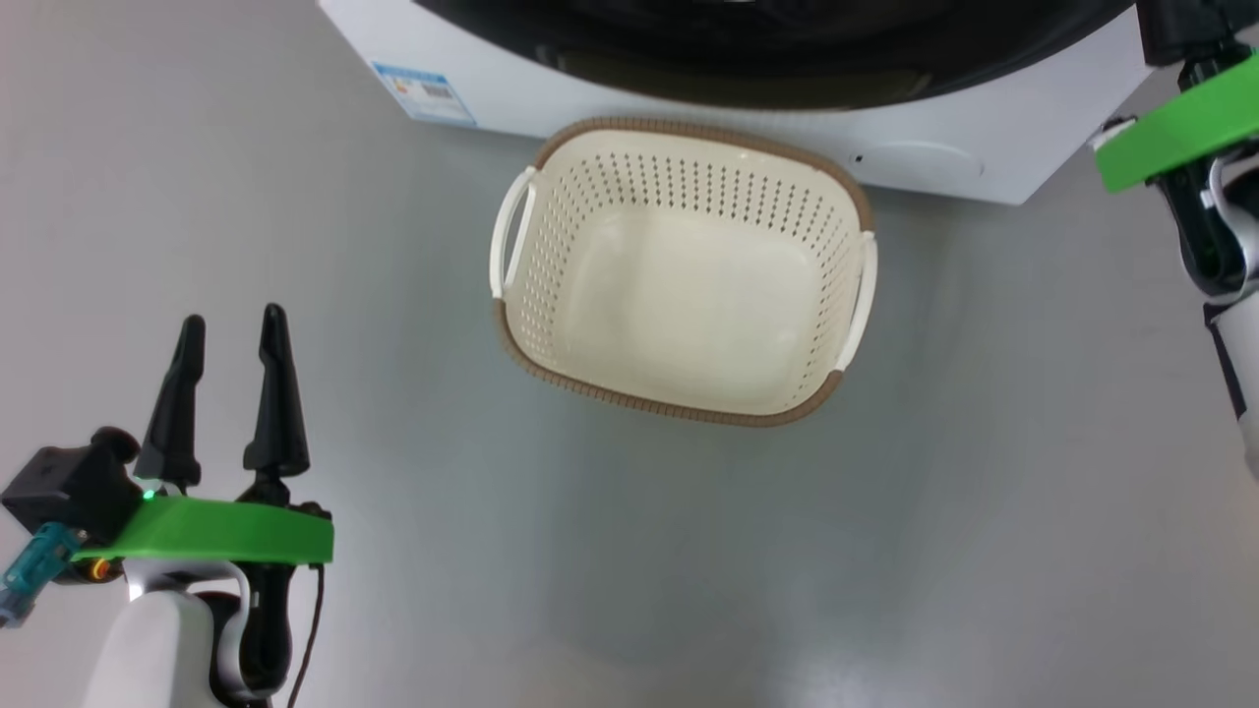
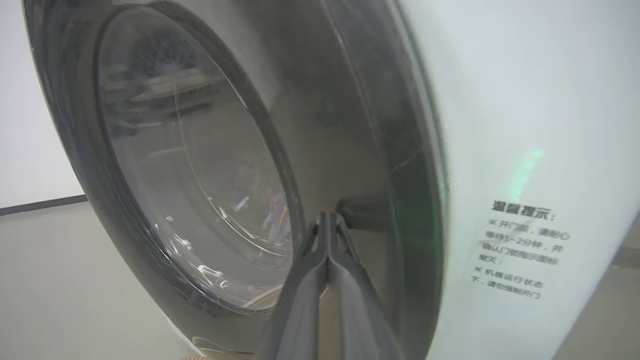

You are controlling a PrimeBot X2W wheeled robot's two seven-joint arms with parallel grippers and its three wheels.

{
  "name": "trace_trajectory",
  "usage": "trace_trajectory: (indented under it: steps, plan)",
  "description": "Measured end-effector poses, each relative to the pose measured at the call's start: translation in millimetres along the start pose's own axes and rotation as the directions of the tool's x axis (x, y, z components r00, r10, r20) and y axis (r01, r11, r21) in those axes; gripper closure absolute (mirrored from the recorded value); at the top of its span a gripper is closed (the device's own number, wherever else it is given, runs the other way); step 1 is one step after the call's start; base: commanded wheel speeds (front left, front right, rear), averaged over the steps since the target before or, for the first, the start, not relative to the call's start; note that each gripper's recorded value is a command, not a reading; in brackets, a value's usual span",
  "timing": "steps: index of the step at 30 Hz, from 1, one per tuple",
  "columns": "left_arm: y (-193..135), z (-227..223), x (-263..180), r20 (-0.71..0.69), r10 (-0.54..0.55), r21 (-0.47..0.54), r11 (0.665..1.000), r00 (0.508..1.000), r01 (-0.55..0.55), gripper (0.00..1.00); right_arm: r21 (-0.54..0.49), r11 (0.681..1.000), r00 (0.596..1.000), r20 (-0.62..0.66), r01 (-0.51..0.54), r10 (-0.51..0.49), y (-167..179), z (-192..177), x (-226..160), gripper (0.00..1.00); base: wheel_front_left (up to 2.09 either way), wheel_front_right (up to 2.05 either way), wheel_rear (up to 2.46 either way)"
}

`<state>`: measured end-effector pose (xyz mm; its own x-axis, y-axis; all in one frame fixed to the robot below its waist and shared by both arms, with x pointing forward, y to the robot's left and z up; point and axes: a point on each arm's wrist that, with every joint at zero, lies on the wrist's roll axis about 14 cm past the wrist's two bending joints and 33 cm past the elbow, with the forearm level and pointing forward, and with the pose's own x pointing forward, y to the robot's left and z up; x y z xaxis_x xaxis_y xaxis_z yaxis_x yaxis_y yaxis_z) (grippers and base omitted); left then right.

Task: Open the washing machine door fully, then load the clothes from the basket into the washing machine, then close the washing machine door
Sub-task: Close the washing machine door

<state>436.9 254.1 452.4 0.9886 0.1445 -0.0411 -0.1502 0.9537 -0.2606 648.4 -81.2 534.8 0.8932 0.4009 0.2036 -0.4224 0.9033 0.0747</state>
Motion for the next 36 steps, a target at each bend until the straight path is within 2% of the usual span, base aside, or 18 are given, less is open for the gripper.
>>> trace_trajectory:
  steps: [1,2,17,26,36]
  plan:
    - [-1,2,0,0.005,-0.003,-0.002,1.0,1.0,0.003,0.0,-0.002,1.0,1.0,-0.001,0.004,-0.004,-1,2,-3,0.04,0.0,0.0,0.0]
    - [-3,4,-1,0.01,-0.007,-0.004,1.0,1.0,0.008,0.0,-0.005,1.0,1.0,-0.003,0.008,-0.008,-1,4,-6,0.0,0.0,0.0,0.0]
    - [-34,28,-21,0.061,-0.104,-0.029,0.994,0.993,0.106,0.0,0.058,0.998,0.999,0.026,0.034,-0.035,27,44,-80,0.0,0.0,0.0,0.0]
    - [-65,32,-23,0.076,-0.193,-0.052,0.979,0.978,0.197,0.0,0.057,0.993,0.992,0.067,0.107,-0.11,16,72,-140,0.0,0.0,0.0,0.0]
    - [-87,36,-31,0.086,-0.252,-0.064,0.964,0.964,0.258,0.0,0.058,0.979,0.98,0.038,0.194,-0.196,6,73,-200,0.0,0.0,0.0,0.0]
